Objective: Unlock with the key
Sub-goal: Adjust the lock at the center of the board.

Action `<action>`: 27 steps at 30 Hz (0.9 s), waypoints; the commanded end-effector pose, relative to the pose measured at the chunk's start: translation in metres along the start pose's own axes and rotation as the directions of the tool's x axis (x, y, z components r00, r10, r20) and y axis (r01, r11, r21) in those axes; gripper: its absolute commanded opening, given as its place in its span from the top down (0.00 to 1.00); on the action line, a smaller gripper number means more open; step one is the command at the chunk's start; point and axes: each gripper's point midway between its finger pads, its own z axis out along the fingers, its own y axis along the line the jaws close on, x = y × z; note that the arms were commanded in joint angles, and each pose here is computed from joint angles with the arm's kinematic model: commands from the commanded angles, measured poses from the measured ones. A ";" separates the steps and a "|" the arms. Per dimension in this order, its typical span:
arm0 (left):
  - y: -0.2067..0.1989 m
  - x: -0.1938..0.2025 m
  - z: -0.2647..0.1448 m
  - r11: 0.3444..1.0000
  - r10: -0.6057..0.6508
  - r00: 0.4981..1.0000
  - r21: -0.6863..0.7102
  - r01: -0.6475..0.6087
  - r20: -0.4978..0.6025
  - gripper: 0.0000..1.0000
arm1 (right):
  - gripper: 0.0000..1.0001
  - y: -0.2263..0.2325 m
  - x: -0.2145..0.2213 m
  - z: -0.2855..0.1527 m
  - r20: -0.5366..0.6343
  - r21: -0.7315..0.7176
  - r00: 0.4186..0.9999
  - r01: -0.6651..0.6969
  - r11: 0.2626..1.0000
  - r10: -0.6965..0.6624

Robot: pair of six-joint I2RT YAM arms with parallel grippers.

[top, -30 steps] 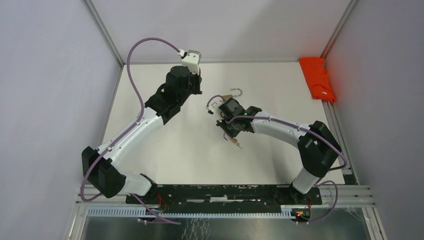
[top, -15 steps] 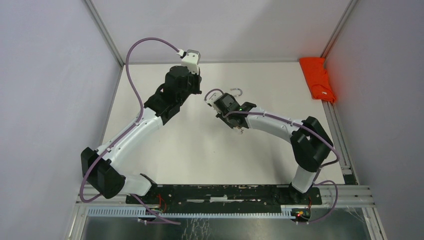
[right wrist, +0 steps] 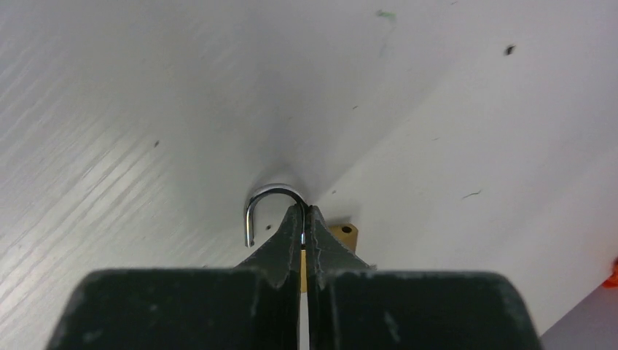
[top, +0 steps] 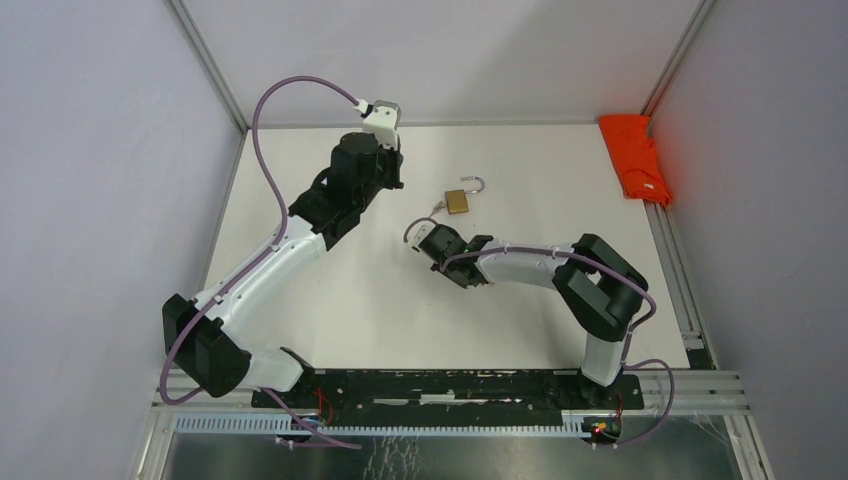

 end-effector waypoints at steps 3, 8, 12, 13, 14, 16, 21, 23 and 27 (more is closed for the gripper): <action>0.004 -0.013 0.002 1.000 -0.013 0.998 -0.022 0.014 0.055 0.86 | 1.00 0.025 0.000 -0.011 0.063 -0.104 0.997 -0.042 0.994 0.049; 0.004 -0.013 0.001 1.000 -0.011 0.999 -0.018 0.012 0.052 0.86 | 1.00 0.053 -0.003 -0.015 0.125 -0.263 0.990 -0.025 0.964 0.060; 0.004 -0.016 -0.002 1.000 -0.014 0.998 -0.016 0.015 0.059 0.85 | 1.00 0.076 -0.007 -0.021 0.133 -0.407 0.989 -0.010 0.913 0.070; 0.004 -0.016 -0.002 1.000 -0.014 0.998 -0.016 0.015 0.057 0.84 | 1.00 0.079 -0.008 -0.022 0.131 -0.425 0.989 -0.009 0.905 0.071; 0.004 -0.016 -0.003 1.000 -0.014 0.998 -0.016 0.015 0.056 0.84 | 1.00 0.080 -0.008 -0.022 0.124 -0.431 0.989 -0.016 0.902 0.076; 0.004 -0.015 -0.002 1.000 -0.017 0.999 -0.018 0.018 0.051 0.83 | 0.97 0.080 -0.009 -0.023 0.117 -0.431 0.990 -0.026 0.902 0.084; 0.004 -0.012 0.000 0.999 -0.024 0.999 -0.022 0.025 0.037 0.78 | 0.76 0.071 -0.012 -0.023 0.116 -0.393 0.987 -0.053 0.918 0.107; 0.004 -0.012 0.001 0.999 -0.030 0.999 -0.027 0.031 0.037 0.76 | 0.72 0.066 -0.018 -0.026 0.132 -0.389 0.983 -0.068 0.919 0.128; 0.006 -0.012 0.001 0.998 -0.048 0.998 -0.039 0.049 0.040 0.70 | 0.69 0.035 -0.042 -0.039 0.221 -0.311 0.947 -0.159 0.937 0.234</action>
